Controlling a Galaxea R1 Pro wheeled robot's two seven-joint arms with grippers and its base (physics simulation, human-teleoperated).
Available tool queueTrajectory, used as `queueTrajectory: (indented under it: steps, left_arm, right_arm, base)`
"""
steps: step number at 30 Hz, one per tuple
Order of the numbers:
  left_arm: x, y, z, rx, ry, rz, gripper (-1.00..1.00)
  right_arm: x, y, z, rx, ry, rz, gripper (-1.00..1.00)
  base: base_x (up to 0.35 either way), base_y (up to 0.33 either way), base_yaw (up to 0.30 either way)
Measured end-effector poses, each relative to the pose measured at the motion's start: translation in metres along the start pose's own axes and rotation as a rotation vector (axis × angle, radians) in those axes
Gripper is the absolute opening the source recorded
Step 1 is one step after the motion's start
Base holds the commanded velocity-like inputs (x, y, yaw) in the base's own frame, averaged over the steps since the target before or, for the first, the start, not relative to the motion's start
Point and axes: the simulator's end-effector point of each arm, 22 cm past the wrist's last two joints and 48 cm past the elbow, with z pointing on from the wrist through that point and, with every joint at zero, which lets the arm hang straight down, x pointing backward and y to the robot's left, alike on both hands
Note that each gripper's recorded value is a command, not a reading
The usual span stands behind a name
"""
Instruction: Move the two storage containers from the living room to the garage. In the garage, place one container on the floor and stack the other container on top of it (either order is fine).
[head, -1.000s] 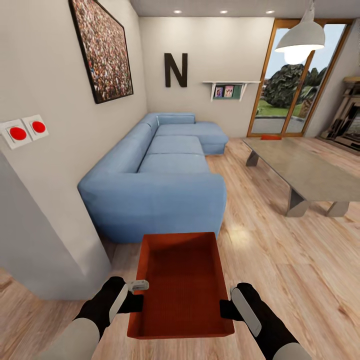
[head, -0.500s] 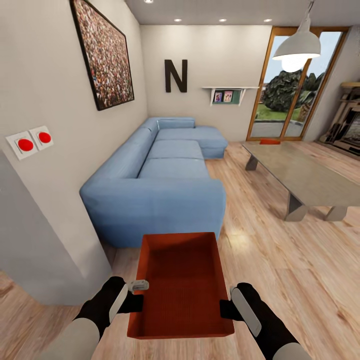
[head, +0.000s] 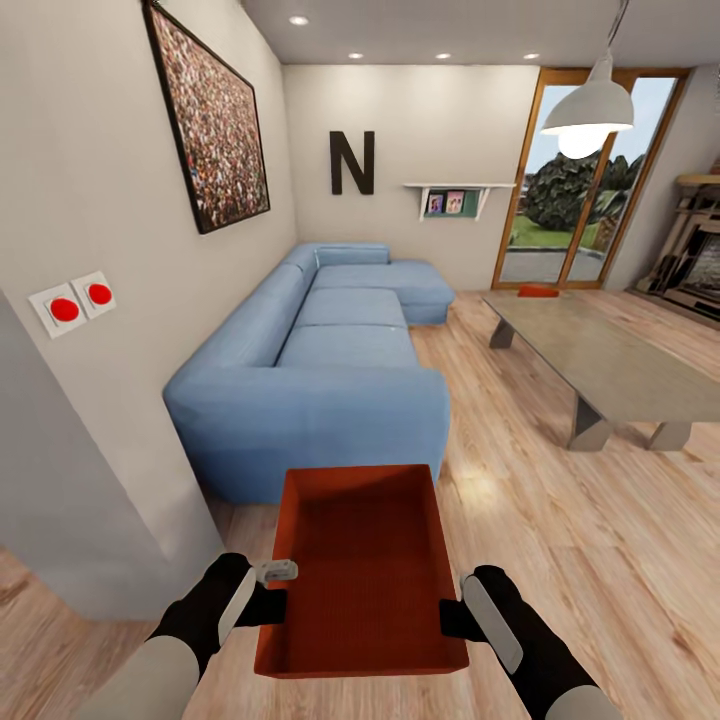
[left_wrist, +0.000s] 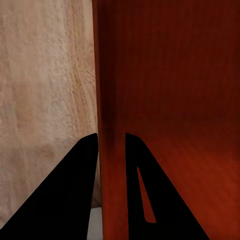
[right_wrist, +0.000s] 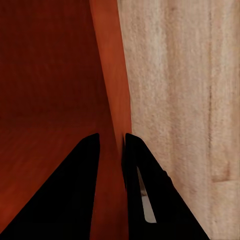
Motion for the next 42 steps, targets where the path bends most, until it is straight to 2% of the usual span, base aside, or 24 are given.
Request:
queueTrajectory:
  steps: [42]
  left_arm:
    - [-0.024,-0.012,-0.085,0.001,-0.043,0.005,-1.00]
  right_arm:
    - [-0.024,0.004,-0.085,-0.005,-0.044,-0.002,-1.00]
  base:
    - [0.000,0.000,0.000]
